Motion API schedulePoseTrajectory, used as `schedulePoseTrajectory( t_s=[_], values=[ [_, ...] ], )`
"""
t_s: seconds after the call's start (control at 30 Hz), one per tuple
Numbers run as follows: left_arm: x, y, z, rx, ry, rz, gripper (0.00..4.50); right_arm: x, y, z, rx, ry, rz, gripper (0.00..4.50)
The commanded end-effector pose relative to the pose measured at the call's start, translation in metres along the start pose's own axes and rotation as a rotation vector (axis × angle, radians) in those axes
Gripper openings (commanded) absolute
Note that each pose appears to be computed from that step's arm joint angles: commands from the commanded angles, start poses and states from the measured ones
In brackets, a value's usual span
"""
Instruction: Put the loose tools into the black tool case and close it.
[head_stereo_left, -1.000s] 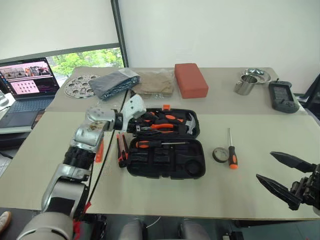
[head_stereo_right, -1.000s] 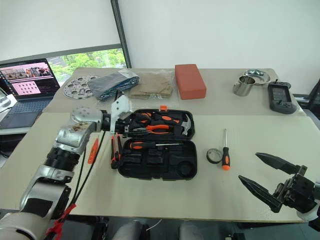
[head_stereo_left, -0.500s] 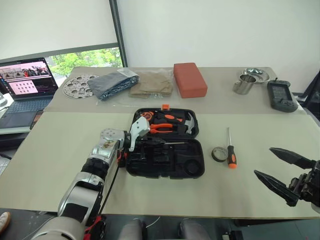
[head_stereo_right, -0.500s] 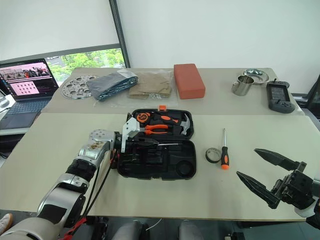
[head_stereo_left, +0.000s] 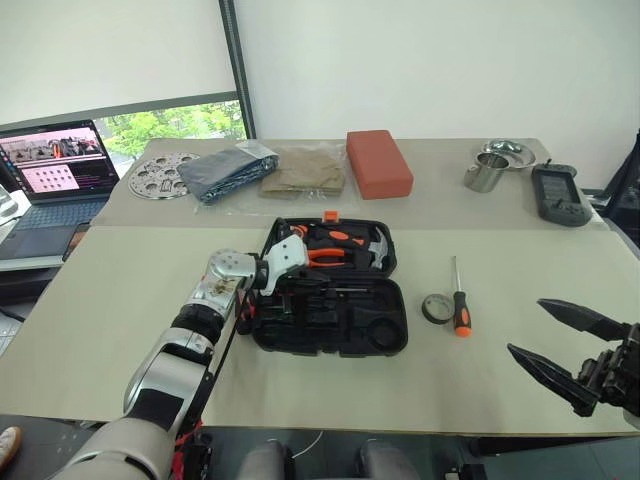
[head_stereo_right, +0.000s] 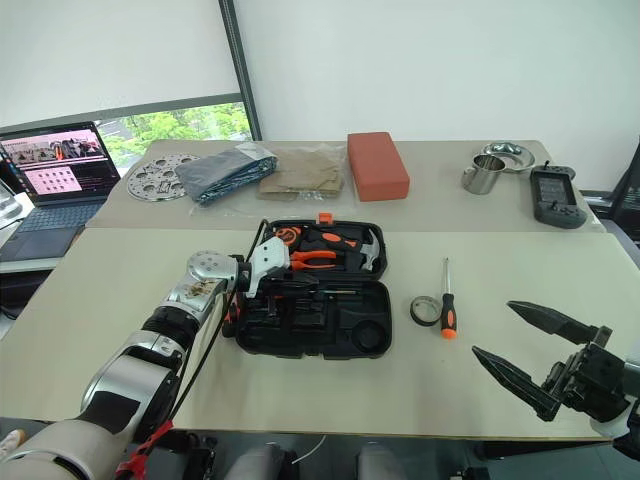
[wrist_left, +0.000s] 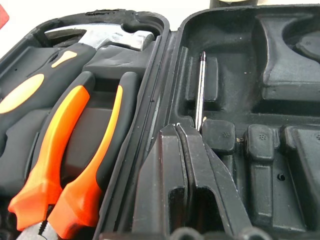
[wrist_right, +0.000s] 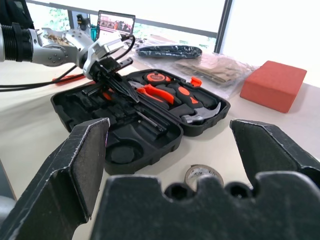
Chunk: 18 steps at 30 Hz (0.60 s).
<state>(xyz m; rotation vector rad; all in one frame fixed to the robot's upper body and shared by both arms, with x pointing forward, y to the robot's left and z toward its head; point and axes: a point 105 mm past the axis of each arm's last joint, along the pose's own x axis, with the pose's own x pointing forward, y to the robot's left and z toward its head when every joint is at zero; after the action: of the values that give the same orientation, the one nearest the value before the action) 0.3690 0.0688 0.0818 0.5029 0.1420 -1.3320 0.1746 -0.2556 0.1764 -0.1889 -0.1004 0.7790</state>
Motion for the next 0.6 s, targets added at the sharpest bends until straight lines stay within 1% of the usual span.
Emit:
schedulePoseTrajectory(
  t_s=[0.03, 0.13, 0.23, 0.37, 0.53, 0.6],
  values=[
    [0.003, -0.007, -0.017, -0.068, 0.033, 0.014, 0.07, 0.001, -0.001, 0.005, -0.033, -0.005, 0.004, 4.5],
    [-0.003, 0.004, 0.001, -0.091, -0.061, 0.053, 0.07, 0.002, -0.003, 0.003, -0.034, 0.005, -0.003, 4.5],
    [-0.017, 0.012, 0.022, -0.108, -0.169, 0.067, 0.07, 0.004, -0.005, 0.0, -0.03, 0.018, -0.007, 4.5],
    [-0.042, 0.022, 0.043, -0.089, -0.236, 0.113, 0.07, 0.012, -0.005, -0.001, -0.026, 0.012, 0.01, 4.5],
    [-0.079, 0.029, 0.045, -0.084, -0.219, 0.235, 0.07, 0.019, -0.005, -0.002, -0.013, -0.002, 0.038, 4.5],
    [-0.093, 0.027, 0.038, -0.116, -0.203, 0.295, 0.07, 0.025, -0.005, -0.003, -0.008, -0.011, 0.06, 4.5]
  ],
)
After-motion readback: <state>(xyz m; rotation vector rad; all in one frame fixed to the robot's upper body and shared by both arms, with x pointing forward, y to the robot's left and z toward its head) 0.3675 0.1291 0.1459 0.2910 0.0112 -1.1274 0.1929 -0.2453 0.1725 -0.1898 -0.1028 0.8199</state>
